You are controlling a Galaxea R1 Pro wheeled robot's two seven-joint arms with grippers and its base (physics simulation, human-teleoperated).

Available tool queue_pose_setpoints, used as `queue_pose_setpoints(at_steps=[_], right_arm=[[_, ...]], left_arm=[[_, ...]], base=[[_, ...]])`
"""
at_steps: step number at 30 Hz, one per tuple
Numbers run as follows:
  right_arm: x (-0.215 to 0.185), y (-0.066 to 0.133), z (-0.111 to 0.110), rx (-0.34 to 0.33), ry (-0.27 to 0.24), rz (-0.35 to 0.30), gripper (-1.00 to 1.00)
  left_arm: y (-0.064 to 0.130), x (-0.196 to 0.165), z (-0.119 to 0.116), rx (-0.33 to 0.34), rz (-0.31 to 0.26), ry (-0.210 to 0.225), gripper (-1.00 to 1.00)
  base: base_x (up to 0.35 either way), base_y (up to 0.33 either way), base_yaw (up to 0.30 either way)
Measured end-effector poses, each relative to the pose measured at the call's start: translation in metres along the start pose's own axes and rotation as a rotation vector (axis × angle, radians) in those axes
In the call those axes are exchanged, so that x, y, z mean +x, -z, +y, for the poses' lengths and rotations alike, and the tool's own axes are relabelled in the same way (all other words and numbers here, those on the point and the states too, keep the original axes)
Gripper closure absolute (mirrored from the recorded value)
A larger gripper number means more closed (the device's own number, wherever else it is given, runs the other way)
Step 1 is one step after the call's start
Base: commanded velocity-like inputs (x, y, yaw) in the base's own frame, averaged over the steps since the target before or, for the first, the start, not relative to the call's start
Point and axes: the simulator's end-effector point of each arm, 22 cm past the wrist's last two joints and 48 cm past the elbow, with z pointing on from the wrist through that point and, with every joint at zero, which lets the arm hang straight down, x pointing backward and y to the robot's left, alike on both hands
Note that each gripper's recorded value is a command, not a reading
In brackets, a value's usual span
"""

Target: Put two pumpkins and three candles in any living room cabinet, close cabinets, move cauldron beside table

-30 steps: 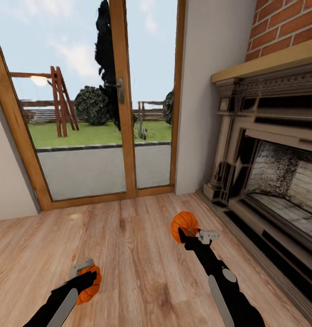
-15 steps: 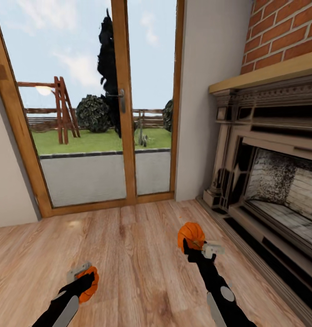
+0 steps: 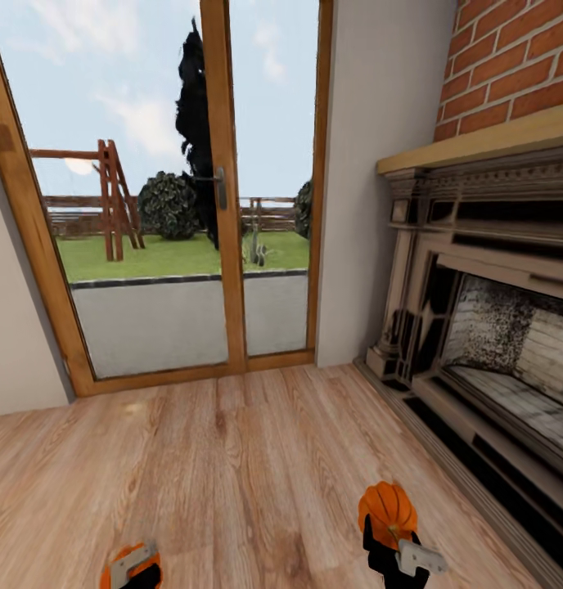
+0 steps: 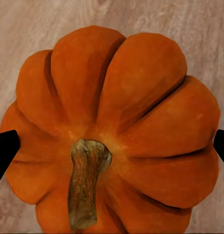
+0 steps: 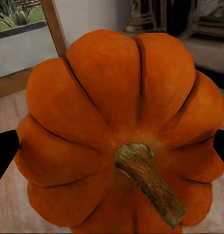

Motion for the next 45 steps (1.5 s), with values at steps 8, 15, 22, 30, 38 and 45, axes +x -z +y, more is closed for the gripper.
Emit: queue_pose_setpoints(at_steps=[8,15,22,30,38,45], right_arm=[[-0.002,0.005,-0.006,0.013,0.019,0.035,1.00],[-0.015,0.004,-0.011,0.019,0.033,0.042,1.00],[-0.011,0.012,-0.020,0.031,0.056,0.093,1.00],[0.009,0.033,-0.047,0.046,0.121,0.195,1.00],[-0.005,0.036,-0.039,0.033,0.128,0.204,1.00],[-0.015,0.038,-0.021,-0.006,0.116,0.214,1.00]], left_arm=[[0.013,0.000,-0.008,0.006,0.014,-0.032,1.00],[0.022,-0.001,-0.002,-0.010,0.038,-0.041,1.00],[0.031,0.001,0.008,-0.031,0.067,-0.071,1.00],[0.042,-0.001,0.015,-0.047,0.091,-0.081,1.00],[0.057,0.021,0.012,0.021,0.152,-0.109,1.00],[0.071,0.007,0.006,0.030,0.072,-0.090,1.00]], base=[[0.000,0.000,0.000],[0.000,0.000,-0.063],[0.000,0.000,-0.239],[0.000,0.000,-0.264],[0.000,0.000,-0.265],[0.000,0.000,-0.265]])
